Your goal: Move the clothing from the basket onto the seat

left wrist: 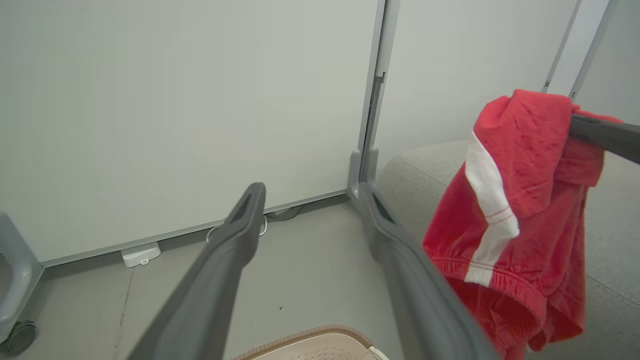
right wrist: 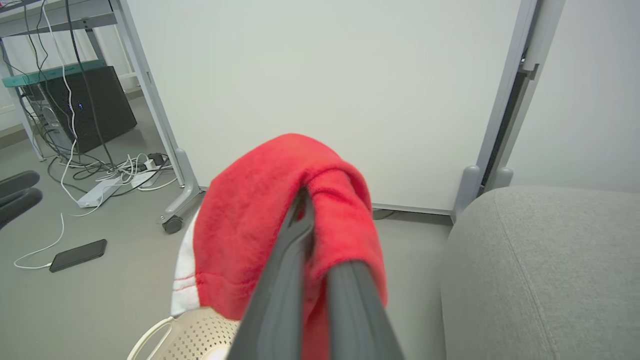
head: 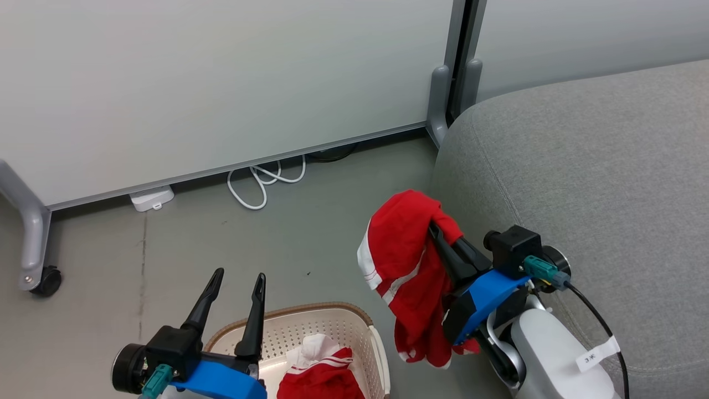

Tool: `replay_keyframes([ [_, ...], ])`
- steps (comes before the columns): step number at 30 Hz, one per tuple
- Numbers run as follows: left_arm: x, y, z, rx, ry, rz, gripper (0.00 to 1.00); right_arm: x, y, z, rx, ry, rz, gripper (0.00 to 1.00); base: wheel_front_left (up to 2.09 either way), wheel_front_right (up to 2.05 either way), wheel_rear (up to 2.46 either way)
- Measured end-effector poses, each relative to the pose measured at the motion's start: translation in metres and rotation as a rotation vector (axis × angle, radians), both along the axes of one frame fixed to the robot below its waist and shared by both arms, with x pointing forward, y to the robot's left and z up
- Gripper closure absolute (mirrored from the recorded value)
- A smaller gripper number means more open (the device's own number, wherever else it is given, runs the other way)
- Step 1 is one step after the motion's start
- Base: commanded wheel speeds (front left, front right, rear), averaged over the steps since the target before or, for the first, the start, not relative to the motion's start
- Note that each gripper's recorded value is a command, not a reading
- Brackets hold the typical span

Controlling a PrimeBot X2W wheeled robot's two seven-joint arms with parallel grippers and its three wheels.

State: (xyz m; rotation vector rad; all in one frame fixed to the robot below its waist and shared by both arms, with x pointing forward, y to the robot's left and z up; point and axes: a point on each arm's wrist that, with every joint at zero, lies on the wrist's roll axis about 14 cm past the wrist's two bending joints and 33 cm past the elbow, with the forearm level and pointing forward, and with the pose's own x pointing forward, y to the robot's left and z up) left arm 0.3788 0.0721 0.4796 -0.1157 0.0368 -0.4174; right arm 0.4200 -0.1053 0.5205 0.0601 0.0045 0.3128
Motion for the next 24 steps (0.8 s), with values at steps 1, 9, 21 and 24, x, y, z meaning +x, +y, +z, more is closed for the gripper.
replay_keyframes([
  [1, 0.0, -0.001, 0.001, -0.002, -0.003, -0.003, 0.0, -0.001, -0.001, 0.001, 0.004, 0.0, -0.005, 1.0, 0.0, 0.0, 0.0],
  [9, 0.004, -0.022, 0.003, -0.005, -0.019, -0.07, 0.0, -0.013, -0.014, 0.01, 0.027, -0.016, -0.04, 1.0, 0.0, 0.0, 0.0],
  [21, 0.014, -0.083, 0.003, 0.0, -0.04, -0.26, 0.0, -0.035, -0.064, 0.013, 0.032, -0.022, -0.184, 1.0, 0.0, 0.0, 0.0],
  [24, 0.016, -0.108, -0.001, -0.004, -0.036, -0.333, 0.0, -0.045, -0.088, 0.011, 0.035, -0.017, -0.259, 1.0, 0.0, 0.0, 0.0],
])
